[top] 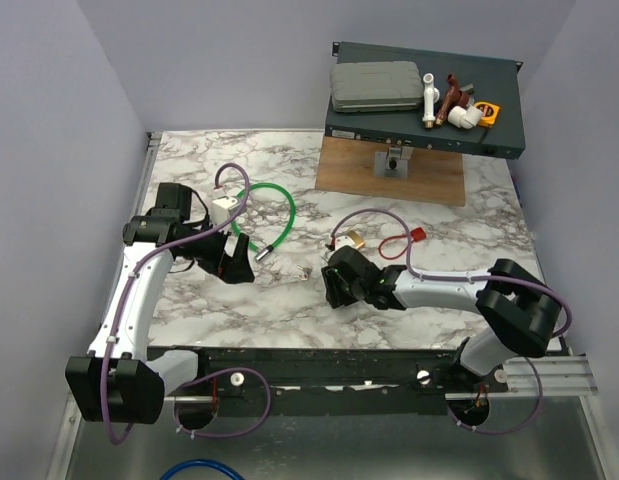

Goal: Unlock with the key

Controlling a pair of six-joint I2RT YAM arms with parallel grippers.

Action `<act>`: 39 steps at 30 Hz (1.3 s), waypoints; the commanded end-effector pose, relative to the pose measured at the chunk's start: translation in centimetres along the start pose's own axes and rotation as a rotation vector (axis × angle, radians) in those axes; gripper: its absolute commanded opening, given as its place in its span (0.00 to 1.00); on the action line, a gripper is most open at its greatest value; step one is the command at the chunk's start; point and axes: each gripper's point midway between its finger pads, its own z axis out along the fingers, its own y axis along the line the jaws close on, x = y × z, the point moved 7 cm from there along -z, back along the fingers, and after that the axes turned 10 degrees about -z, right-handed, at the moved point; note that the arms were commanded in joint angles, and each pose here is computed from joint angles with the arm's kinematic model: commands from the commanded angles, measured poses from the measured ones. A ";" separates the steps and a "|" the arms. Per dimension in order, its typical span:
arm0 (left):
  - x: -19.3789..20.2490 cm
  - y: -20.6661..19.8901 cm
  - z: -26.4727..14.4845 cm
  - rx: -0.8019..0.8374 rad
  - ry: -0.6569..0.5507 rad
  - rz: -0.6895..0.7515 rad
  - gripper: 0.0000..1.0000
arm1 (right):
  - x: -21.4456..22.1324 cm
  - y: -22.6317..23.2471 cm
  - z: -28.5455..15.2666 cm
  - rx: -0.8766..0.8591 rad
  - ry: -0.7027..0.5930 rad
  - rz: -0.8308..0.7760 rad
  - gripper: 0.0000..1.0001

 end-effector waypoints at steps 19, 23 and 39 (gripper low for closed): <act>-1.2 -2.2 -2.5 -0.143 -0.161 0.371 0.99 | -0.3 1.2 -1.2 -0.028 -0.031 -0.029 0.01; 0.8 -3.9 -2.8 -0.078 -0.241 0.648 0.99 | -2.1 2.0 -2.9 -0.100 -0.108 -0.017 0.01; 2.4 -7.0 4.1 0.189 -0.418 0.847 0.99 | -9.0 5.1 -11.9 -0.404 -0.327 0.020 0.01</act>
